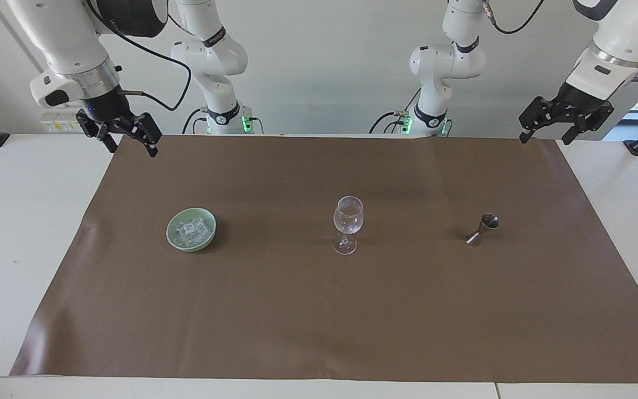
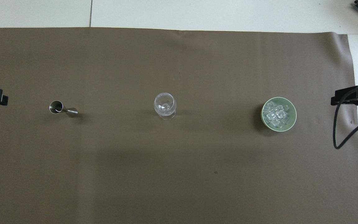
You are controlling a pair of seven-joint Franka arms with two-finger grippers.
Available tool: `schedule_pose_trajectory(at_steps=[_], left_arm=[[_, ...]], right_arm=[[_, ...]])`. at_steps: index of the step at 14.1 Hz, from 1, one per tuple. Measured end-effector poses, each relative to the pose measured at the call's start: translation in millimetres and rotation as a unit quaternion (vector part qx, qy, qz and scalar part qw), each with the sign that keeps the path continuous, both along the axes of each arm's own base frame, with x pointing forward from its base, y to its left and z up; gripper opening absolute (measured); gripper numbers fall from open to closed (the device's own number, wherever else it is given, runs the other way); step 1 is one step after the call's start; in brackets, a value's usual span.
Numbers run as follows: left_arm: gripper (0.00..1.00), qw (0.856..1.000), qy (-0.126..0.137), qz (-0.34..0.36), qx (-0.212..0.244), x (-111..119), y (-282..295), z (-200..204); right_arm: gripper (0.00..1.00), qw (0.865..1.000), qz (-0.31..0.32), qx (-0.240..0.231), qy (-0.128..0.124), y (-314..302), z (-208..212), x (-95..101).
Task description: Pour wine and add ice with both arms
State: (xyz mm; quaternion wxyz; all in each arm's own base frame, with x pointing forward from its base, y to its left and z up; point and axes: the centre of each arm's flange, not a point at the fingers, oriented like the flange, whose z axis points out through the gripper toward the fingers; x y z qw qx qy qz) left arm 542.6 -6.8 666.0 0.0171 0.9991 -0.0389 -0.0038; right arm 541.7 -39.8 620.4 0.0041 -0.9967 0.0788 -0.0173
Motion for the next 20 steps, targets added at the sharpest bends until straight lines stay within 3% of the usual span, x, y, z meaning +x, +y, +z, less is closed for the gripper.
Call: schedule_pose_trajectory(at_steps=[20], left_arm=[[1.00,1.000,0.000,-0.001,0.000,0.0,-0.6,0.0]], right_arm=[[1.00,1.000,-0.019,0.002,0.011,4.8,-8.8,-0.7]])
